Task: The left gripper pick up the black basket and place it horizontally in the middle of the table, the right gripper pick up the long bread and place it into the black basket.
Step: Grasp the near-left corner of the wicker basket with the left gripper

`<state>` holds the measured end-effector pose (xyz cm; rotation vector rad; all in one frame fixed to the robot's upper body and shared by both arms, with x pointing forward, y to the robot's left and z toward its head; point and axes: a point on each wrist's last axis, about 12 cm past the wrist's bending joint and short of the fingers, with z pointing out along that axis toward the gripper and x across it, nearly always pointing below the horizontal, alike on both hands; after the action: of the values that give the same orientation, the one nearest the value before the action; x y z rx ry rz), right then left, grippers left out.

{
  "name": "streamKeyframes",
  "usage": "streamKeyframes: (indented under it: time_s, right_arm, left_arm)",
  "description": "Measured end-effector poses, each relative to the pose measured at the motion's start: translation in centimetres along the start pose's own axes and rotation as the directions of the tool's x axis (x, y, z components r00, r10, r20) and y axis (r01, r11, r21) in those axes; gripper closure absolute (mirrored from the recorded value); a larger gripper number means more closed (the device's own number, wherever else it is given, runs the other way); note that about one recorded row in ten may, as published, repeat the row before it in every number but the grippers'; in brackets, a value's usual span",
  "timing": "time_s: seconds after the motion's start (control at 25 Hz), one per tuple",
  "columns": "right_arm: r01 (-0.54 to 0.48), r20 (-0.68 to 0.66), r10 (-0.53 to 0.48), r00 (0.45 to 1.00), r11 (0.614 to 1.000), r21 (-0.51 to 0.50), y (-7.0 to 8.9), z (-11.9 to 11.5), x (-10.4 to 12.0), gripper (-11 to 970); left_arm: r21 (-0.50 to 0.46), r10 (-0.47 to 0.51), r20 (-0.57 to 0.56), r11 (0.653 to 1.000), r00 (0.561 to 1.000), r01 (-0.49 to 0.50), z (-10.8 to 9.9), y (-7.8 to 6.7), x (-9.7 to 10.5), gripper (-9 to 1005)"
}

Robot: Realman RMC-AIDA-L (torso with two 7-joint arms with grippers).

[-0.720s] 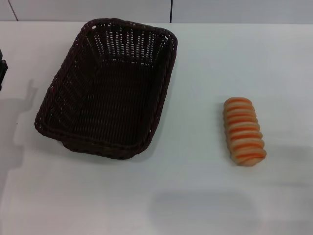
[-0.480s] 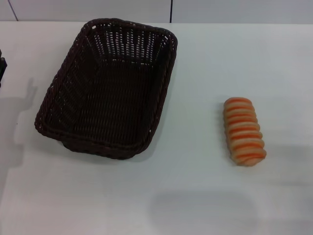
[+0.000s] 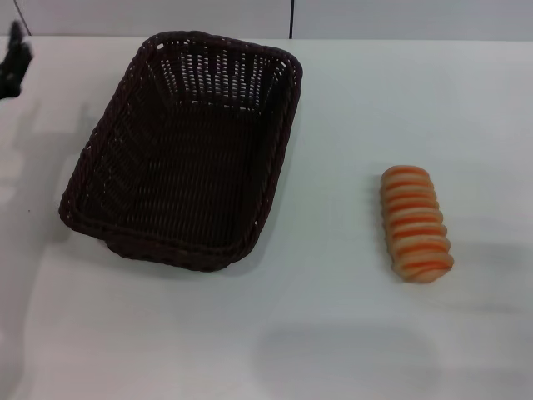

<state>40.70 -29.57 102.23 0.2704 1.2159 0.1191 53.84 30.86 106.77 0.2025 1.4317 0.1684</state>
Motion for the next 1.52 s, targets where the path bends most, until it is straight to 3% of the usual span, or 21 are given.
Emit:
streamKeyframes:
  time_s: [0.08,0.24,0.28,0.36,0.4,0.48,0.6,0.68,0.8,0.88,1.04,1.52]
  right_arm:
    - [-0.001,0.000,0.001,1.000,1.000,-0.001,0.0,0.0,0.0,165]
    - [-0.001,0.001,0.001,1.000,1.000,-0.002,0.0,0.1,0.0,165]
    - [-0.002,0.001,0.002,1.000,1.000,-0.002,0.0,0.1,0.0,165]
    - [-0.002,0.001,0.002,1.000,1.000,-0.002,0.0,0.1,0.0,165]
    - [-0.002,0.001,0.002,1.000,1.000,-0.003,0.0,0.1,0.0,165]
    - [-0.002,0.001,0.002,1.000,1.000,-0.003,0.1,0.1,0.0,165]
    - [-0.002,0.002,0.002,1.000,1.000,-0.003,0.0,0.1,0.0,166]
    - [-0.002,0.003,0.002,1.000,1.000,-0.006,0.0,0.2,0.0,166]
    - [-0.001,0.005,0.001,1.000,1.000,-0.008,0.1,0.4,0.0,166]
    - [-0.002,0.005,0.002,1.000,1.000,-0.011,0.1,0.5,0.0,166]
    - [-0.001,0.004,0.001,1.000,1.000,-0.012,0.1,0.5,0.0,167]
    - [-0.005,-0.007,0.005,1.000,1.000,-0.023,0.3,0.4,0.1,168]
  left_arm:
    - [0.080,0.031,-0.075,0.996,0.997,-0.025,2.3,-0.7,-2.6,212]
    - [0.152,0.064,-0.143,0.987,0.988,-0.042,3.9,-1.6,-5.0,212]
    - [0.180,0.075,-0.152,0.982,0.986,-0.047,4.4,-2.1,-6.7,211]
    - [0.180,0.075,-0.152,0.982,0.986,-0.047,4.4,-2.1,-6.7,211]
    - [0.195,0.079,-0.164,0.980,0.983,-0.046,4.7,-2.3,-7.6,211]
    - [0.236,0.094,-0.252,0.971,0.963,-0.033,5.3,-2.3,-10.7,211]
    - [0.256,0.118,-0.312,0.966,0.943,-0.036,5.6,-2.2,-11.9,211]
    - [0.290,0.150,-0.431,0.957,0.890,-0.021,6.0,-1.7,-13.5,211]
    - [0.312,0.148,-0.494,0.950,0.857,0.015,6.1,-1.3,-14.2,212]
    - [0.358,0.159,-0.579,0.931,0.799,0.074,6.1,-0.8,-14.6,212]
    - [0.390,0.186,-0.621,0.916,0.761,0.095,6.0,-1.1,-14.4,212]
    - [0.452,0.272,-0.708,0.883,0.651,0.123,6.2,-3.1,-11.3,212]
